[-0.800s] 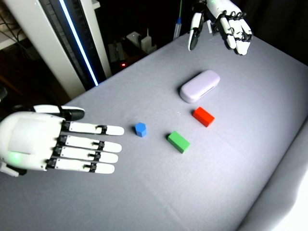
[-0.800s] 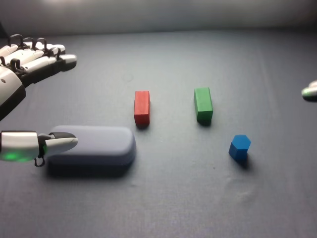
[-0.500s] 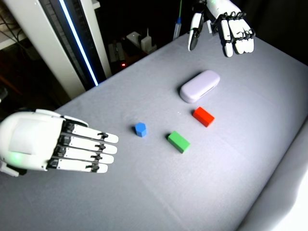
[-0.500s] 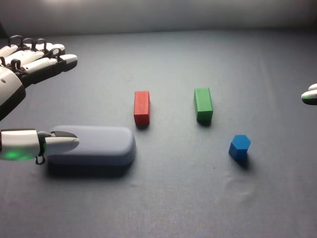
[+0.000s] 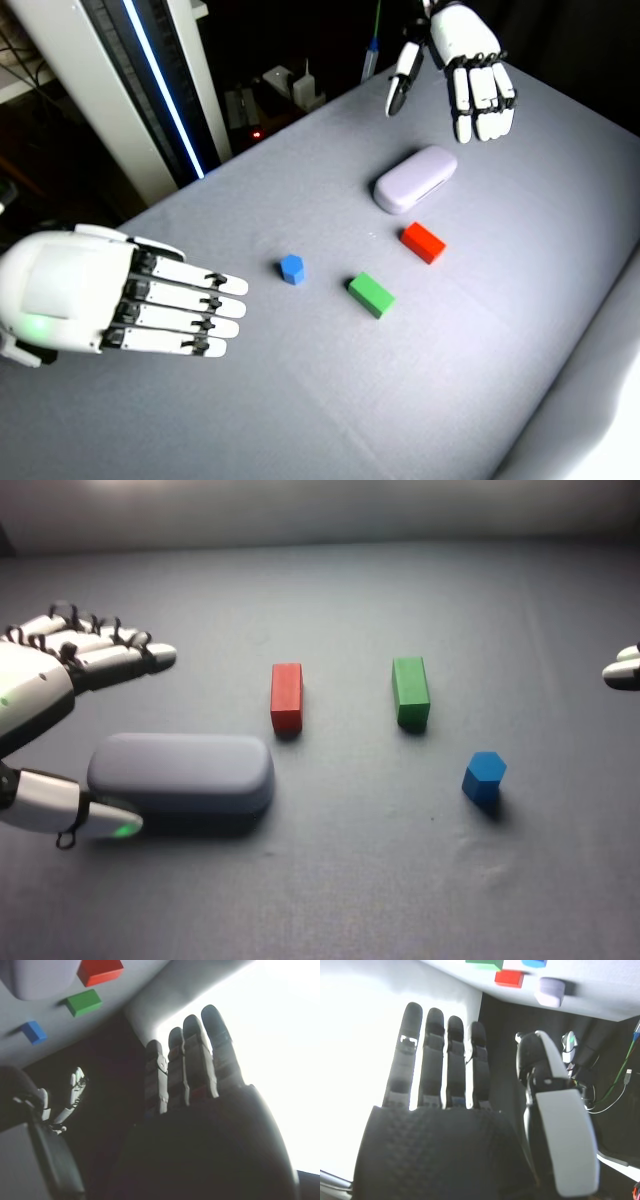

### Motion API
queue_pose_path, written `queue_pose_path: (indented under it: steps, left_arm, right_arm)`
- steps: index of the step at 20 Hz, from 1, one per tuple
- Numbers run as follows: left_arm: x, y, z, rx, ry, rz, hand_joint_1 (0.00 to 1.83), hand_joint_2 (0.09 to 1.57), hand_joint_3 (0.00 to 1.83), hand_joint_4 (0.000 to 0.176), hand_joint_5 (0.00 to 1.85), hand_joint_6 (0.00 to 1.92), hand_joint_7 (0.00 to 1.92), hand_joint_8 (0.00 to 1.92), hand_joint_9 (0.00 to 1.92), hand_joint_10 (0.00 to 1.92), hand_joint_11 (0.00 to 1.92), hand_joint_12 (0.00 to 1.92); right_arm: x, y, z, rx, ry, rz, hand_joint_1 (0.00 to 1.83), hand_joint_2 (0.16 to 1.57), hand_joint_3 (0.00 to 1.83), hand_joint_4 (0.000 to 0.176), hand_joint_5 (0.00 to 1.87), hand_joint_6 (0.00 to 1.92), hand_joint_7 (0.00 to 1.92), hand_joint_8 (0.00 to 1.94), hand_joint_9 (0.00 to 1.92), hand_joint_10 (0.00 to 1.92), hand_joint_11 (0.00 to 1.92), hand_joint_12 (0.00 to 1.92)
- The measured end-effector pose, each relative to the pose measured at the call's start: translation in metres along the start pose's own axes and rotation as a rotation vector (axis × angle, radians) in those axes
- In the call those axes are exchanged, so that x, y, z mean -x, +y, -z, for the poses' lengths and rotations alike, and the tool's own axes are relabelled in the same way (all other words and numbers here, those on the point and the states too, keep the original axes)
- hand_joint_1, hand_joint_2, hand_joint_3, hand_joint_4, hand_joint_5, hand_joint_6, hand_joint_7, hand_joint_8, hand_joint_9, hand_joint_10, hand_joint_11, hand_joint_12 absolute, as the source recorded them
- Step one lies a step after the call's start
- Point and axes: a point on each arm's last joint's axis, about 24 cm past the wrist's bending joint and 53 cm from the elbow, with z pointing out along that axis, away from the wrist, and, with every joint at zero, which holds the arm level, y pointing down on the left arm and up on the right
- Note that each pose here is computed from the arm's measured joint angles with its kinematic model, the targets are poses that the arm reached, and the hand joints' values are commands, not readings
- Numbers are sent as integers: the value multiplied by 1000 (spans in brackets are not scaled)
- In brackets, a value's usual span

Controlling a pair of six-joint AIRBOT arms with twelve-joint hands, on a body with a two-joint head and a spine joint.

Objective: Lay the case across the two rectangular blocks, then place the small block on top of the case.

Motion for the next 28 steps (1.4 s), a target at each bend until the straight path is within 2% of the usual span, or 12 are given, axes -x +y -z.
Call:
queue_pose_path:
  steps: [2, 5, 6, 9, 11, 17, 19, 20, 21, 23, 24, 28]
  left_arm:
    - [-9, 6, -11, 20, 41, -11, 726, 810, 2, 112, 197, 2, 182, 1, 189, 4, 0, 437]
    - [-25, 10, -27, 38, 105, -42, 808, 800, 1, 114, 214, 0, 195, 0, 215, 5, 0, 568]
    - [-28, 12, -30, 49, 120, -56, 747, 803, 0, 85, 229, 1, 228, 2, 275, 10, 0, 746]
    - [-34, 21, -36, 75, 145, -72, 787, 825, 3, 75, 246, 3, 272, 7, 317, 14, 0, 795]
    - [-38, 28, -40, 98, 159, -68, 963, 836, 0, 6, 446, 9, 499, 16, 526, 35, 184, 935]
    - [-51, 35, -54, 125, 199, -97, 1106, 905, 0, 0, 552, 1, 691, 5, 707, 15, 291, 974]
    - [-50, 35, -56, 126, 199, -117, 1121, 980, 3, 0, 610, 4, 753, 12, 791, 34, 320, 1174]
    - [-50, 33, -57, 121, 200, -129, 1237, 1059, 3, 0, 1044, 513, 1031, 791, 1099, 189, 701, 1253]
    - [-50, 31, -59, 118, 196, -131, 1237, 1059, 3, 0, 1044, 513, 1031, 791, 1099, 189, 701, 1253]
    - [-50, 30, -60, 114, 188, -122, 1233, 1105, 0, 0, 959, 1004, 1035, 951, 1047, 848, 877, 1353]
    - [-49, 30, -61, 116, 183, -114, 1236, 1110, 0, 0, 910, 1079, 1067, 916, 986, 942, 862, 1320]
    - [-47, 20, -57, 98, 167, -85, 1268, 1057, 0, 0, 1010, 898, 1194, 720, 1118, 766, 972, 1212]
  right_arm:
    - [0, -1, 0, -4, 0, -2, 656, 1314, 1, 0, 468, 0, 431, 1, 449, 1, 201, 721]
    - [0, -2, 0, -5, 0, 0, 631, 1313, 0, 0, 475, 4, 443, 5, 476, 10, 245, 733]
    - [0, -1, 0, -4, 1, -1, 625, 1312, 0, 0, 477, 3, 447, 5, 479, 9, 251, 735]
    - [-1, -2, 0, -8, 3, 0, 662, 1307, 0, 0, 477, 2, 447, 3, 475, 5, 242, 729]
    - [-1, -1, 0, -1, 6, 2, 729, 1299, 0, 0, 487, 4, 456, 5, 486, 7, 262, 733]
    - [-3, -2, -1, -6, 10, -3, 709, 1302, 0, 0, 481, 1, 465, 0, 482, 0, 257, 703]
    - [-3, -2, -1, -6, 10, -5, 711, 1307, 1, 0, 483, 2, 467, 1, 486, 2, 260, 698]
    - [-3, -2, -1, -7, 10, -6, 698, 1312, 2, 0, 469, 0, 446, 0, 461, 0, 235, 676]
    - [-3, -2, -1, -7, 11, -6, 698, 1312, 2, 0, 469, 0, 446, 0, 461, 0, 235, 676]
    - [-3, -2, -1, -7, 10, -6, 704, 1307, 0, 0, 472, 1, 449, 1, 468, 3, 255, 672]
    - [-3, -2, -1, -7, 10, -7, 706, 1305, 0, 0, 476, 2, 449, 2, 467, 3, 251, 665]
    - [-3, -2, -1, -7, 10, -7, 695, 1303, 0, 0, 494, 5, 474, 7, 499, 9, 288, 676]
